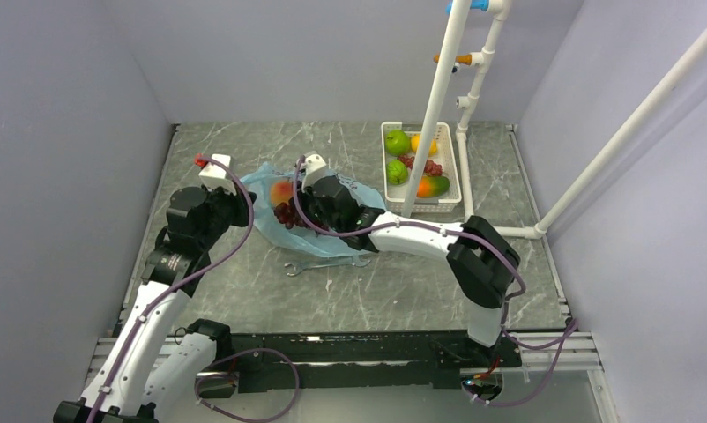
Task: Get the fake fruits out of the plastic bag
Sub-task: Take out the fake fruit from the plastic bag, then place the fake fruit in the bin.
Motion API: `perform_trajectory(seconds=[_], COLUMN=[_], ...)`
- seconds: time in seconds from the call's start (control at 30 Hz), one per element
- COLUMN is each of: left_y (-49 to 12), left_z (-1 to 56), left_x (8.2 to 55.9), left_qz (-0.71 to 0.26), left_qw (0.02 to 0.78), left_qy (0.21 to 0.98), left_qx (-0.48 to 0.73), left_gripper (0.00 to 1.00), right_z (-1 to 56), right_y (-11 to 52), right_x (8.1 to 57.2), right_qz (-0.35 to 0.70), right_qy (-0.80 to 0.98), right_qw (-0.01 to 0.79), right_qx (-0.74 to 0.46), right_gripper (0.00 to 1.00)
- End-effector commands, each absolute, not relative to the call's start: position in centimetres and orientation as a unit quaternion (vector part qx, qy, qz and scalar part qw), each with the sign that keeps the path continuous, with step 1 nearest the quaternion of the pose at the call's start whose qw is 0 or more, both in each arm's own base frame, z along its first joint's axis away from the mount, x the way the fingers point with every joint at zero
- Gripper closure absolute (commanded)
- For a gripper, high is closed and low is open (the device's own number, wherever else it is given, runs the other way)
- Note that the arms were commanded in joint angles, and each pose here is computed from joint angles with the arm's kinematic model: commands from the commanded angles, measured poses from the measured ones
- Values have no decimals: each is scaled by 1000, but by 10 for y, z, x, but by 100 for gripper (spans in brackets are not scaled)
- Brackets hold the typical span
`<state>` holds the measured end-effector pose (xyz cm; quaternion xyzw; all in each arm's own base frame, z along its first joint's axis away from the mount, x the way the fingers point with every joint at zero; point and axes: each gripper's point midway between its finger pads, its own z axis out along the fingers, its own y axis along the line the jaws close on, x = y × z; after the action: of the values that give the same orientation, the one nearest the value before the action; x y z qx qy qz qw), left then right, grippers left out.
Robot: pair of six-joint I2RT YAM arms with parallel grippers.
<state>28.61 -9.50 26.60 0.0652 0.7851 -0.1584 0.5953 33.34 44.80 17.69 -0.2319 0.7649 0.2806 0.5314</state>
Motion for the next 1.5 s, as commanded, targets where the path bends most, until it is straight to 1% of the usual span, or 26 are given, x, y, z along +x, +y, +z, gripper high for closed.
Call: perform_trajectory(seconds=[0.0, 0.33, 0.53, 0.7, 0.87, 1.0, 1.13, 1.23, 1.33, 1.47], left_y=[-93, -93, -95, -95, -96, -95, -92, -91, -95, -89], left_z=[282, 281, 278, 280, 279, 274, 274, 283, 306, 326], left_x=[290, 290, 291, 290, 291, 293, 295, 296, 299, 314], left_qz=[-153, -153, -155, -156, -156, -153, -145, -148, -158, -128], left_qw=[613, 610, 603, 604, 603, 599, 596, 602, 607, 601], left_qy=[773, 775, 780, 779, 780, 783, 788, 784, 777, 788], left_qx=[58, 60, 63, 63, 65, 62, 60, 44, 46, 43], left_gripper=[100, 100, 100, 100, 100, 100, 100, 100, 100, 100], right_z=[250, 308, 352, 386, 405, 404, 384, 354, 315, 283], right_y=[442, 433, 413, 367, 305, 250, 203, 179, 157, 133], right_x=[331, 320, 312, 310, 316, 318, 307, 296, 293, 290], right_qz=[320, 361, 367, 341, 343, 312, 274, 252, 202, 168], right_qy=[723, 690, 665, 648, 639, 646, 661, 685, 727, 750], right_qw=[579, 598, 626, 666, 681, 694, 698, 683, 656, 639], right_qx=[-199, -190, -179, -145, -97, -60, -28, -15, 4, 31], right_gripper=[97, 99, 99, 100, 100, 100, 100, 100, 100, 100])
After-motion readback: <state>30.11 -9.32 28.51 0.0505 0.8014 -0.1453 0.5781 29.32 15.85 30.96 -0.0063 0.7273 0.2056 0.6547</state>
